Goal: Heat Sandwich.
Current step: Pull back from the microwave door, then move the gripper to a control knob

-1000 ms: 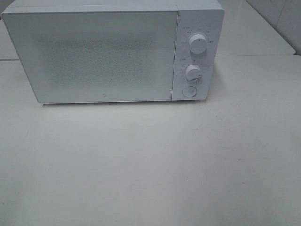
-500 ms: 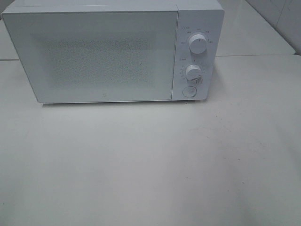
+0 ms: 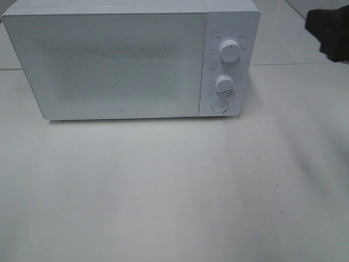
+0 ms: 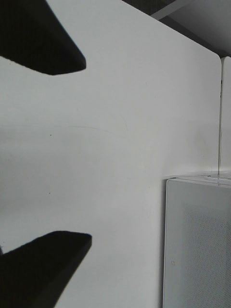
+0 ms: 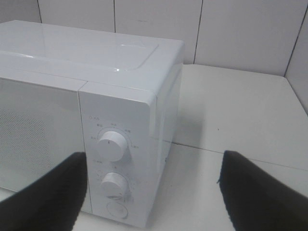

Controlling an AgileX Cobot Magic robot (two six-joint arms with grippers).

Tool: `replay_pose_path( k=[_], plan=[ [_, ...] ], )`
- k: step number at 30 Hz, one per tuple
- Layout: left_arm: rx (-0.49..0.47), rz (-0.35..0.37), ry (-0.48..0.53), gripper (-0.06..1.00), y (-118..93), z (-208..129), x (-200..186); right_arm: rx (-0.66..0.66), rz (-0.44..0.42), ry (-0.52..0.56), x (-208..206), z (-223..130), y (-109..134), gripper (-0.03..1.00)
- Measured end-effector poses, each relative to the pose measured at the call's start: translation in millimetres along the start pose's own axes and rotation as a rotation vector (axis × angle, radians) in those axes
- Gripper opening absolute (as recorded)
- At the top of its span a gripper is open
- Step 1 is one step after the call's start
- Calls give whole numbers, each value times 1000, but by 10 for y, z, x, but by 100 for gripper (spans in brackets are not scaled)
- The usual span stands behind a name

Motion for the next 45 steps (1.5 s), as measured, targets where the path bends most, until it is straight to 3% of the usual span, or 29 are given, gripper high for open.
replay_pose_path(
  k=[10, 15, 21, 30, 45],
  plan=[
    [0, 0, 0, 81, 0, 0, 0, -3, 90, 30, 475, -323, 439, 74],
    [0, 0, 0, 81, 0, 0, 0, 60, 56, 65, 638, -533, 549, 74],
    [0, 0, 0, 81, 0, 0, 0, 38, 22, 71, 814, -816, 730, 74],
    [0, 0, 0, 81, 0, 0, 0, 14, -74, 115, 1029, -1212, 762, 74],
    [0, 0, 0, 81, 0, 0, 0, 12, -198, 57, 1428, -1377, 772, 73]
  ],
)
Point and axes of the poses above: a point on each arm's last joint axis where the gripper is mounted, x pointing out along that axis toward the gripper, y along the wrist's bending axis when the last joint is at zero, z = x × y, the point moved 4 cm from there along x, pointing out along that axis toward the gripper, and after that the axes turned 3 degrees about x, right-handed, at the moved point
